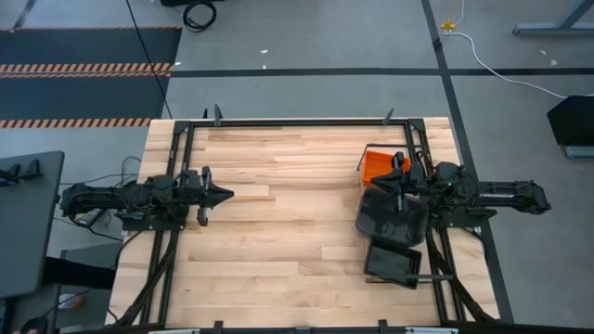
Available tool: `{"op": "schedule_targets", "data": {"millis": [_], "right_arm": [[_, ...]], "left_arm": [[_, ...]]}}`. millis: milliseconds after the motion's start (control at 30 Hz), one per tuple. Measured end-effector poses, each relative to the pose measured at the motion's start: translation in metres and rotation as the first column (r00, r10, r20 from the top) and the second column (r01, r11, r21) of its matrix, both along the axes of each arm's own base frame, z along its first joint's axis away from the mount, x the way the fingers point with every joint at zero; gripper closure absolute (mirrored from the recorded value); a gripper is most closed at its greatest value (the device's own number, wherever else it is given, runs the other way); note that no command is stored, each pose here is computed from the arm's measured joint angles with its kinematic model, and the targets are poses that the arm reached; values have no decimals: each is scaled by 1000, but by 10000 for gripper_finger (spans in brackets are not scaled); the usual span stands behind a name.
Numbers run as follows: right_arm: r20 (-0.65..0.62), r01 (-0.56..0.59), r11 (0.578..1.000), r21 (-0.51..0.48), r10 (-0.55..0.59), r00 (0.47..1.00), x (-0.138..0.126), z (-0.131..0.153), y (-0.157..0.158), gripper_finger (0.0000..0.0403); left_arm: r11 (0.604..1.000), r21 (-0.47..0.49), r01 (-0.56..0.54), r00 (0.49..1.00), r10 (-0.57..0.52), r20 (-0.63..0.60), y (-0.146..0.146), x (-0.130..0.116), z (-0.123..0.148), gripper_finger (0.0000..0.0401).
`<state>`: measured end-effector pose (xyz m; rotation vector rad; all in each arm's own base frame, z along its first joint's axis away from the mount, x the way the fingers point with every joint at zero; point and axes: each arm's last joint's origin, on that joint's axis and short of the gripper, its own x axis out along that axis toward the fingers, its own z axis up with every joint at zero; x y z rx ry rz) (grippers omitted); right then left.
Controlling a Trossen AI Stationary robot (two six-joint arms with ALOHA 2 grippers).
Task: Stack baskets on shelf by color
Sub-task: Return to Home Position
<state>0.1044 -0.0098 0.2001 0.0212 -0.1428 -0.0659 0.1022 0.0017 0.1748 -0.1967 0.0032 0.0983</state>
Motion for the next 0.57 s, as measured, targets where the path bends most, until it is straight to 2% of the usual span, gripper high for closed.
{"op": "schedule_targets", "data": {"millis": [567], "right_arm": [[0,0,1000,0,0,1000,0,0,0,386]], "left_arm": [[1000,0,0,1000,0,0,0,0,0,368]]}}
